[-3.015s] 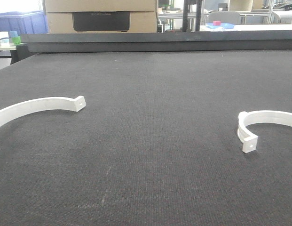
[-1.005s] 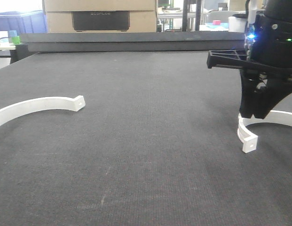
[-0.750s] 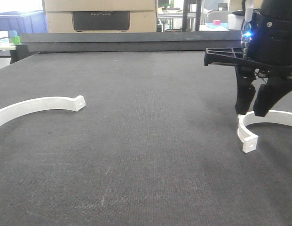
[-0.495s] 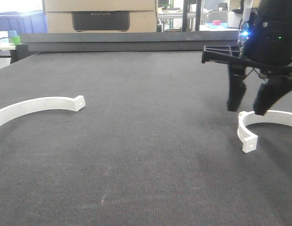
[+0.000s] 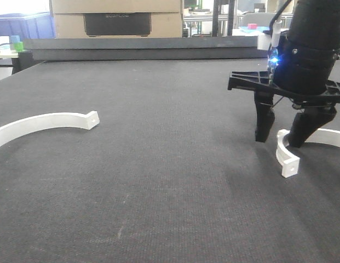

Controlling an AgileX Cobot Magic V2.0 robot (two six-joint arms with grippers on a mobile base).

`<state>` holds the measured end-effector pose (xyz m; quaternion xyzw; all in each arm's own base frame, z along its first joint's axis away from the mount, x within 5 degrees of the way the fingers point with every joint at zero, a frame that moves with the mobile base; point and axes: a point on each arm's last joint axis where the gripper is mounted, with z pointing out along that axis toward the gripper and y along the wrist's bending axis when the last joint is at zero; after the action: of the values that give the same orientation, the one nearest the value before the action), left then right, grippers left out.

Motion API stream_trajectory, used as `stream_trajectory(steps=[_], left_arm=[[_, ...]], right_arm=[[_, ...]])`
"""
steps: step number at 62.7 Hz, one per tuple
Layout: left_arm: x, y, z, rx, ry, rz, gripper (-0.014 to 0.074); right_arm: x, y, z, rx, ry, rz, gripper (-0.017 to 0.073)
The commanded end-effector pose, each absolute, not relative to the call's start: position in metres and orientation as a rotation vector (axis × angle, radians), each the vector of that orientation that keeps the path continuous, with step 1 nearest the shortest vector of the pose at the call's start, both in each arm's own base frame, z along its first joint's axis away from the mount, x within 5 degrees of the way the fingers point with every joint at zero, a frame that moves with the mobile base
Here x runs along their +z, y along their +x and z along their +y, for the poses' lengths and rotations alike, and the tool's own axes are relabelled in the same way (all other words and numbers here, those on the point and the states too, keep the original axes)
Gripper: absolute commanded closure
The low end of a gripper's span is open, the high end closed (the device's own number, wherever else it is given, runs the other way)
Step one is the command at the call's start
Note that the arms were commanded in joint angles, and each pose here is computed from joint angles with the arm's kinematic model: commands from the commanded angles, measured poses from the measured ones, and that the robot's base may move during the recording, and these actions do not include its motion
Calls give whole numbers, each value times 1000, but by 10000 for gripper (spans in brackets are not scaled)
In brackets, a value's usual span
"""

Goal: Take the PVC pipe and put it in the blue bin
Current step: 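Lower the right gripper onto the nearer white pipe arc and close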

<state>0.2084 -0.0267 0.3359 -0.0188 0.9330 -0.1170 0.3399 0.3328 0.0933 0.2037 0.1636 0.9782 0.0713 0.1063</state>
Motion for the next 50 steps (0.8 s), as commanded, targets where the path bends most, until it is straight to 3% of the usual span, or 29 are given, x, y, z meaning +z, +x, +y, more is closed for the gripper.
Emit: stream_trajectory(steps=[1,26,32,39,50], left_arm=[[336,209,-27,-312,-55,2426,705],[336,209,-27,-312,-54,2428,705],[336,209,-27,-312,-54,2428,705],[336,209,-27,-312,-54,2428,705],[336,209,-27,-312,-55,2424,705]], right_arm=[[201,335,94,204,479,2882,388],[198,333,94,184,484,2917,398],[198,333,94,183,479,2919,507],[198,333,93,167,454,2923,727],[206,330,89,107,338,2940,727]])
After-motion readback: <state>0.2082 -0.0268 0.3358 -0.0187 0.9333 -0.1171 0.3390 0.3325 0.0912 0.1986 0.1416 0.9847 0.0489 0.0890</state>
